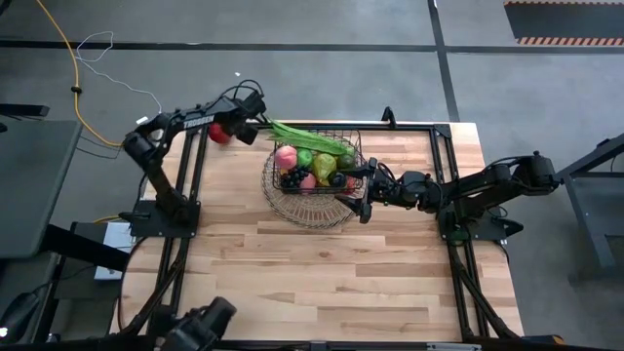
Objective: Build produce basket
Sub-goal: Put the pomegranate into the wire basket
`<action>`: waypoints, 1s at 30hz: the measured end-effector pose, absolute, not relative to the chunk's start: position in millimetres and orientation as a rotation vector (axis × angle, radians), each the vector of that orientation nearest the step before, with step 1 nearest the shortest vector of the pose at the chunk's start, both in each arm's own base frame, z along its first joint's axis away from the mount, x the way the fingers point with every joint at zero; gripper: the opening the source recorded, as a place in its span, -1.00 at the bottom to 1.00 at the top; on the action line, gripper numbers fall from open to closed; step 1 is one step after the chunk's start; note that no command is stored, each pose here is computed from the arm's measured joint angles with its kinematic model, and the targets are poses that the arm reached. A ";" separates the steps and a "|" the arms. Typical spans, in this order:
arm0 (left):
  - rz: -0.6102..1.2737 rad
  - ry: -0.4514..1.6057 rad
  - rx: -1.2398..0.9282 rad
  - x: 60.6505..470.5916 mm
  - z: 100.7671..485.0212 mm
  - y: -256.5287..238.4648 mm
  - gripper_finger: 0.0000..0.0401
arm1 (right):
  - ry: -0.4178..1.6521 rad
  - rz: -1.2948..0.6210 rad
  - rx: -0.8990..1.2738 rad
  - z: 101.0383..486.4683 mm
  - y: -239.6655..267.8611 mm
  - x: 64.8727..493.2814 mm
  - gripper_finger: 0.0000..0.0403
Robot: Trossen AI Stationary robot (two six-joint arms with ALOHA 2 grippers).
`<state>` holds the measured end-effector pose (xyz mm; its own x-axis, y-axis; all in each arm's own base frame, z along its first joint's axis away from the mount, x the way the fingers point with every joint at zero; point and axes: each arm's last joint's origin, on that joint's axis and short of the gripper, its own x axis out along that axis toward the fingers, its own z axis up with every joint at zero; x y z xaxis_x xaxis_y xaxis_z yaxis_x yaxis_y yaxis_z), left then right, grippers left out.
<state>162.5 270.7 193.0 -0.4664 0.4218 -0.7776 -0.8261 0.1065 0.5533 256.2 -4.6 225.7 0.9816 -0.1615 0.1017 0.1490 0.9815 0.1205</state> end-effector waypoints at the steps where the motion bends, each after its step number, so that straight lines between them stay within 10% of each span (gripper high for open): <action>1: 1.576 1.387 -0.432 163.5 190.6 274.5 0.79 | -0.111 -0.157 0.113 225.7 -4.7 256.2 0.86; 10: 1.682 1.458 -0.280 169.9 185.4 287.9 0.30 | -0.089 -0.179 0.112 223.4 -9.8 256.3 0.86; 20: 1.725 1.550 -0.249 155.1 187.4 289.3 -0.93 | -0.079 -0.191 0.161 221.9 -13.2 256.2 0.86; 30: 1.715 1.646 -0.231 155.0 166.6 293.4 -0.98 | -0.073 -0.189 0.181 221.1 -13.0 256.3 0.86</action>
<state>155.0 293.4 166.6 -0.7134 0.3760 -0.5914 -0.6062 0.0923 0.7900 256.3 -13.0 221.1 0.9796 -0.1933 0.0551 0.1801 0.9659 0.1860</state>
